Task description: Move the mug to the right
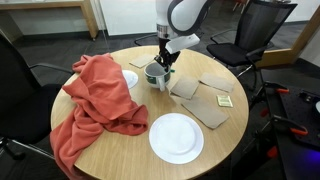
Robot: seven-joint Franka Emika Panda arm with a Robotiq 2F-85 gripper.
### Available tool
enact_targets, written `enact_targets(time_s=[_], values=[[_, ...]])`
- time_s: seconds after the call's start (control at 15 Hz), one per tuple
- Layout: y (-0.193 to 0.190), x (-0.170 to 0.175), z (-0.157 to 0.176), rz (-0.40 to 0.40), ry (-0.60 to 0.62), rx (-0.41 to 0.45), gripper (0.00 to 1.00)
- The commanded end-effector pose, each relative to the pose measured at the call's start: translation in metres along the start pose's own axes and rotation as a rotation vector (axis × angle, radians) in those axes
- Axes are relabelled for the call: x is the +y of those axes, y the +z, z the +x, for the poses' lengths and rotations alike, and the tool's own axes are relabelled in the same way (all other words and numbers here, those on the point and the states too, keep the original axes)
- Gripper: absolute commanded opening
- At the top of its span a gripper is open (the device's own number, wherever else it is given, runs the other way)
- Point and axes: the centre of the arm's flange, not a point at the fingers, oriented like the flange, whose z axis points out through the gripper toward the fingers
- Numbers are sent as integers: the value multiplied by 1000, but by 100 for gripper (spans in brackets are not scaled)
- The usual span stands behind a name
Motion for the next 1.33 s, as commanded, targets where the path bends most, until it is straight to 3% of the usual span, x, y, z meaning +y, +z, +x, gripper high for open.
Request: enact_targets(time_s=[0.0,1.27], values=[[-29,25,2,-4,71,-4,3],[-12,176,62,-25,322,6,3]])
